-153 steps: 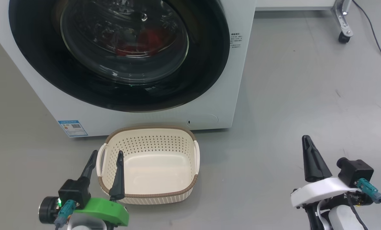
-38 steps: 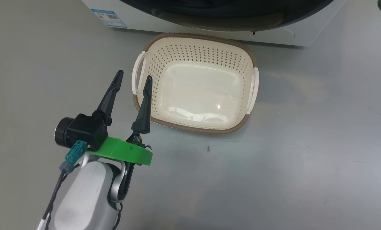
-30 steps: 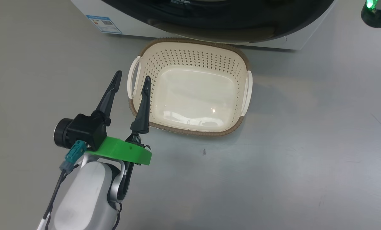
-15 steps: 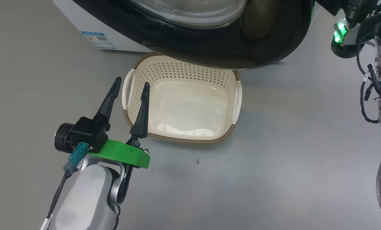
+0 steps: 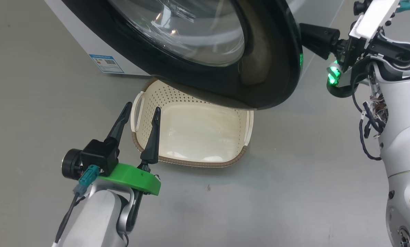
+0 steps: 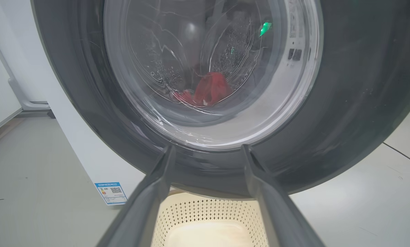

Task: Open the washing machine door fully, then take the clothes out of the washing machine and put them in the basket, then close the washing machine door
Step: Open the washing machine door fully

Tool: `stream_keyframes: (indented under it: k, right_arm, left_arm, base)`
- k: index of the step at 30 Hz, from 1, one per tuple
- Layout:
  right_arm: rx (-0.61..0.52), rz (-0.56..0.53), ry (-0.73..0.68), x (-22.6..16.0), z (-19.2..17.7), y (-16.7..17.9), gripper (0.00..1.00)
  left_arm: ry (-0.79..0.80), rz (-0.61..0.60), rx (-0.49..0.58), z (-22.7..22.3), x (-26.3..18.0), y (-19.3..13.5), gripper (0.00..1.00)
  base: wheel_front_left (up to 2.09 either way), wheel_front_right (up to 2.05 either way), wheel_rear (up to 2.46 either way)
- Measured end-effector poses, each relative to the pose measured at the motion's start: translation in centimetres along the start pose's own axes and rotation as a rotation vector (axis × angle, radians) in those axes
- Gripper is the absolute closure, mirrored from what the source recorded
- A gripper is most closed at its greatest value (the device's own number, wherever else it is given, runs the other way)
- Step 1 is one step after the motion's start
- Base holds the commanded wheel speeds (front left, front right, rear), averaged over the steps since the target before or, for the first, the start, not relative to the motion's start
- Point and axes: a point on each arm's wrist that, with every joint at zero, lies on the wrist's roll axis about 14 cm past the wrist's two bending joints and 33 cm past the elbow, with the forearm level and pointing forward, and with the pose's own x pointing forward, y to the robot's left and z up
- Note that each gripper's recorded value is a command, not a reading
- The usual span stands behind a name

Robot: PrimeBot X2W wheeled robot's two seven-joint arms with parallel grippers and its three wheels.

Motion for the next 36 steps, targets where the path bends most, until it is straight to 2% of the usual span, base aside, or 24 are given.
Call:
stream_keyframes:
  k: [14,33,36]
  right_arm:
    - [0.021,0.035,0.062,-0.4,-5.5,1.2,1.0]
    - [-0.025,0.082,0.154,0.3,-11.6,2.9,1.0]
    - [0.001,0.116,0.165,0.5,-12.7,3.2,1.0]
  left_arm:
    - [0.001,0.021,-0.007,0.3,-3.2,-0.1,0.0]
    - [-0.039,0.063,-0.022,1.7,-6.1,0.7,0.0]
    - [-0.043,0.073,-0.023,1.8,-6.6,0.9,0.0]
  base:
    - [0.0,0.0,0.0]
    - [0.0,0.0,0.0]
    - [0.0,0.0,0.0]
